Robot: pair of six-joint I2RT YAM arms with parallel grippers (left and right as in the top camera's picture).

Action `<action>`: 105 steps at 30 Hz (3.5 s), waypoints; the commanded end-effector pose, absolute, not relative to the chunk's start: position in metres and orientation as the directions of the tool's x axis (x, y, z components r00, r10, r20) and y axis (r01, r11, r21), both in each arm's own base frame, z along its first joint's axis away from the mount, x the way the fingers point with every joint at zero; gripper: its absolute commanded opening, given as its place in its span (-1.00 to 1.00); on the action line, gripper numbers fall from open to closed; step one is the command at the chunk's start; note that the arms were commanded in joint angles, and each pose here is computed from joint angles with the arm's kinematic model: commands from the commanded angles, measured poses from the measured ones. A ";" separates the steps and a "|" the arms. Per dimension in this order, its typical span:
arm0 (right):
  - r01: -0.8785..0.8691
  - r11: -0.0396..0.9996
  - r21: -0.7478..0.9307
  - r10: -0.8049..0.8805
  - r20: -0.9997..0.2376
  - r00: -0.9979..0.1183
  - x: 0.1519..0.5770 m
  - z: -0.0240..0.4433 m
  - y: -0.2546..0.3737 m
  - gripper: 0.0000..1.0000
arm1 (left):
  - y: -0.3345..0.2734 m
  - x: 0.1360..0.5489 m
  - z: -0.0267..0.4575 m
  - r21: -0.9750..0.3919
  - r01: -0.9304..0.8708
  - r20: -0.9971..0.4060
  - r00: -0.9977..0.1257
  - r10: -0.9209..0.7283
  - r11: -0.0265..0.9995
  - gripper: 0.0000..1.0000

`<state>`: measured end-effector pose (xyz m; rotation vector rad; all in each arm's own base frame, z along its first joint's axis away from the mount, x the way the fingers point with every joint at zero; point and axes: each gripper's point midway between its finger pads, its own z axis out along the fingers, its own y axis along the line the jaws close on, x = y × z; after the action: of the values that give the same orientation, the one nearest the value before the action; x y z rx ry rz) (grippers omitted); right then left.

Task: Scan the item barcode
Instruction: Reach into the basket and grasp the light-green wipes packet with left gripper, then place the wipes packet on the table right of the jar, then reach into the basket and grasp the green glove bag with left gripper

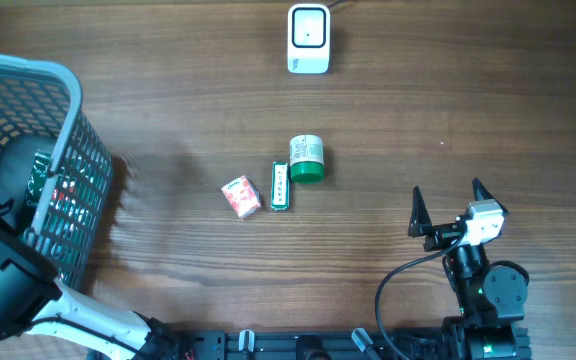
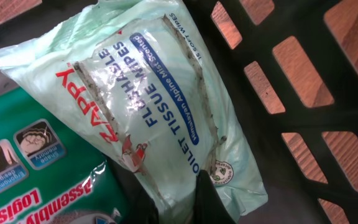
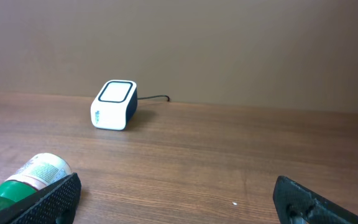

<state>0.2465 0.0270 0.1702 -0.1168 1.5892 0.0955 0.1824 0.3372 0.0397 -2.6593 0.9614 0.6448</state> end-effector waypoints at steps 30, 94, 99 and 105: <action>-0.127 0.992 -0.025 -0.026 -1.000 -0.013 0.246 0.171 0.026 1.00 | 0.061 0.302 0.432 -0.993 -0.016 -0.095 -0.493 -0.865 0.117 -0.92; -0.127 0.992 -0.025 -0.026 -1.000 -0.013 0.246 0.171 0.026 1.00 | 0.269 0.229 0.246 -0.473 -0.656 -0.102 0.704 -0.703 -0.588 1.00; -0.127 0.992 -0.025 -0.026 -1.000 -0.013 0.246 0.171 0.026 0.99 | 0.277 0.225 0.159 -0.186 -0.543 -0.002 0.834 -0.552 -0.819 1.00; -0.127 0.992 -0.025 -0.026 -1.000 -0.013 0.246 0.171 0.026 0.99 | 0.263 0.220 0.065 0.084 -0.567 -0.031 0.820 -0.571 -0.819 1.00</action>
<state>0.2466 0.0264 0.1699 -0.1145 1.5905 0.0931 0.2245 0.2763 0.1049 -2.9531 0.9494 0.0265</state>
